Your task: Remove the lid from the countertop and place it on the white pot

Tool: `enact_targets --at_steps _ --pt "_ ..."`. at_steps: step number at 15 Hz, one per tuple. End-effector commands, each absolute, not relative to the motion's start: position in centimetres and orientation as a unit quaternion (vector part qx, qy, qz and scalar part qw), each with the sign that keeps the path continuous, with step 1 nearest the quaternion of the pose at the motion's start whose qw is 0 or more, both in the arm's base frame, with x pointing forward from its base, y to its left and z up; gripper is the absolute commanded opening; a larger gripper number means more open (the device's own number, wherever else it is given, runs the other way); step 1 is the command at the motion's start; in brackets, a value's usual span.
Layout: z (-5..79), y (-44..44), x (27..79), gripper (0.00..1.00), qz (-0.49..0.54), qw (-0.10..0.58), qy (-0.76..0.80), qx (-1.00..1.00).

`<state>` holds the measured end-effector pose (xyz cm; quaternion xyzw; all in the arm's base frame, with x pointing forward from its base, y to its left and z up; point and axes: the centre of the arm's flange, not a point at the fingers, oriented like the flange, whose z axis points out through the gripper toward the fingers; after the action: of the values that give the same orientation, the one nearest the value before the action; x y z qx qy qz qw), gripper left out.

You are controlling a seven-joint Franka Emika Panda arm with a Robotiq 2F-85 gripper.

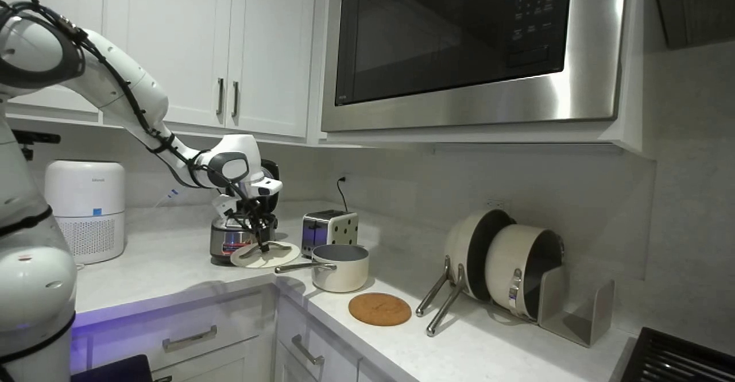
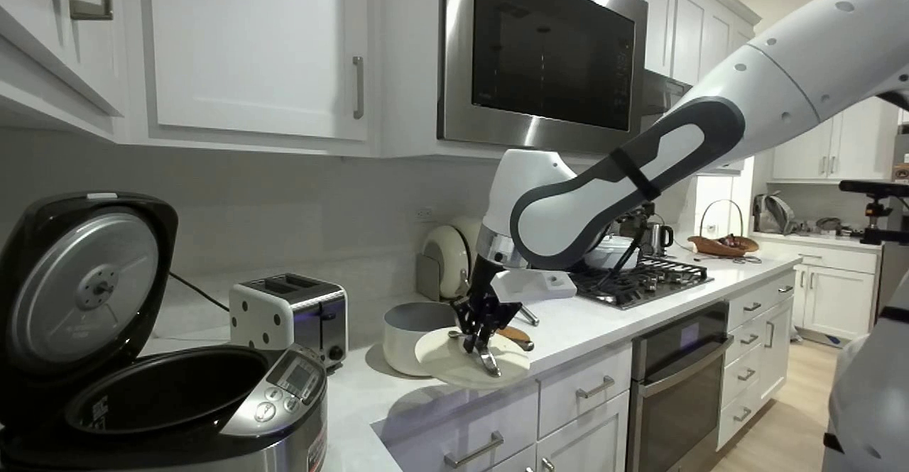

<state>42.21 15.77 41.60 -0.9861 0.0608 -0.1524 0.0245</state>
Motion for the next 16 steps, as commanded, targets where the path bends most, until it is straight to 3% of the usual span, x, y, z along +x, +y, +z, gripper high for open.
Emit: enact_targets --at_steps 1,16 --pt "43.5 17.0 43.9 0.06 -0.183 0.021 0.069 -0.98" --pt "42.0 15.5 51.3 0.06 -0.232 0.006 0.044 -0.972"
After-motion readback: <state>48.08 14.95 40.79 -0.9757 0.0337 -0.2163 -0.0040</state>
